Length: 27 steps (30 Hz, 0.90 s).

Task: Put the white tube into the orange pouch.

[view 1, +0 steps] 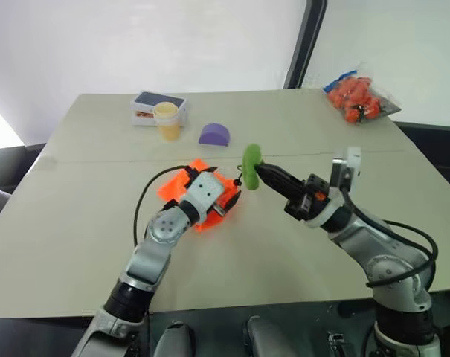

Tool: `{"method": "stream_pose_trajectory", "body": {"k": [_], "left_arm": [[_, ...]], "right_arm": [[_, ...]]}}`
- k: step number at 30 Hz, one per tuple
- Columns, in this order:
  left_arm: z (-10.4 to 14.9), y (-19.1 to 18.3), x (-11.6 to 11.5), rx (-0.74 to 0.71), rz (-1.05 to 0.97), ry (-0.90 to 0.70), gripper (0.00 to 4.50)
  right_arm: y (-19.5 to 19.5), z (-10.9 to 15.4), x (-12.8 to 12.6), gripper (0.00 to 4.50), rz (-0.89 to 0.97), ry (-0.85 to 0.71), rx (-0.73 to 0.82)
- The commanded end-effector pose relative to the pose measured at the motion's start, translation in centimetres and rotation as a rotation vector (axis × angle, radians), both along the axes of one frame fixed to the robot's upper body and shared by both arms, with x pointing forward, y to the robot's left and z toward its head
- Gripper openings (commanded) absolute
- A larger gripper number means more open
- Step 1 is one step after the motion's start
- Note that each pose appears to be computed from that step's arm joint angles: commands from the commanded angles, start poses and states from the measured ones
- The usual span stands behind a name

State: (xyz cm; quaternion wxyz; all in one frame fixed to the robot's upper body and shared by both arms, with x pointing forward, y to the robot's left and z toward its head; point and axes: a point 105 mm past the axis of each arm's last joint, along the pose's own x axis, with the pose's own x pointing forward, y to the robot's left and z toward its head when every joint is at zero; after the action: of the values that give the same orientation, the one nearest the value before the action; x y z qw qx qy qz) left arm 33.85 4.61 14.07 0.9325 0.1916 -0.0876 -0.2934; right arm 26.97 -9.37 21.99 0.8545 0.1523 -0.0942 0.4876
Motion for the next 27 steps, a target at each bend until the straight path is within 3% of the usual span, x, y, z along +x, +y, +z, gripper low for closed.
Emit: {"method": "stream_pose_trajectory", "body": {"k": [1, 7, 19, 22, 27], "left_arm": [[1.0, -1.5, -0.2, -0.053, 0.015, -0.023, 4.44], [0.6, -2.9, -0.3, -0.127, -0.024, 0.041, 4.44], [0.1, -3.5, -0.2, -0.143, -0.030, 0.070, 4.44], [0.0, -3.4, -0.1, -0.147, -0.026, 0.074, 3.57], [-0.3, -3.5, -0.1, -0.135, -0.028, 0.088, 1.03]], "right_arm": [[0.0, 1.0, -0.2, 0.00, 0.032, -0.030, 0.008], [0.0, 1.2, -0.1, 0.00, 0.048, -0.027, -0.001], [-0.3, 1.3, -0.3, 0.00, 0.044, -0.022, -0.018], [-0.3, 1.4, -0.3, 0.00, 0.043, -0.024, -0.020], [-0.3, 1.5, -0.3, 0.00, 0.041, -0.028, -0.018]]}}
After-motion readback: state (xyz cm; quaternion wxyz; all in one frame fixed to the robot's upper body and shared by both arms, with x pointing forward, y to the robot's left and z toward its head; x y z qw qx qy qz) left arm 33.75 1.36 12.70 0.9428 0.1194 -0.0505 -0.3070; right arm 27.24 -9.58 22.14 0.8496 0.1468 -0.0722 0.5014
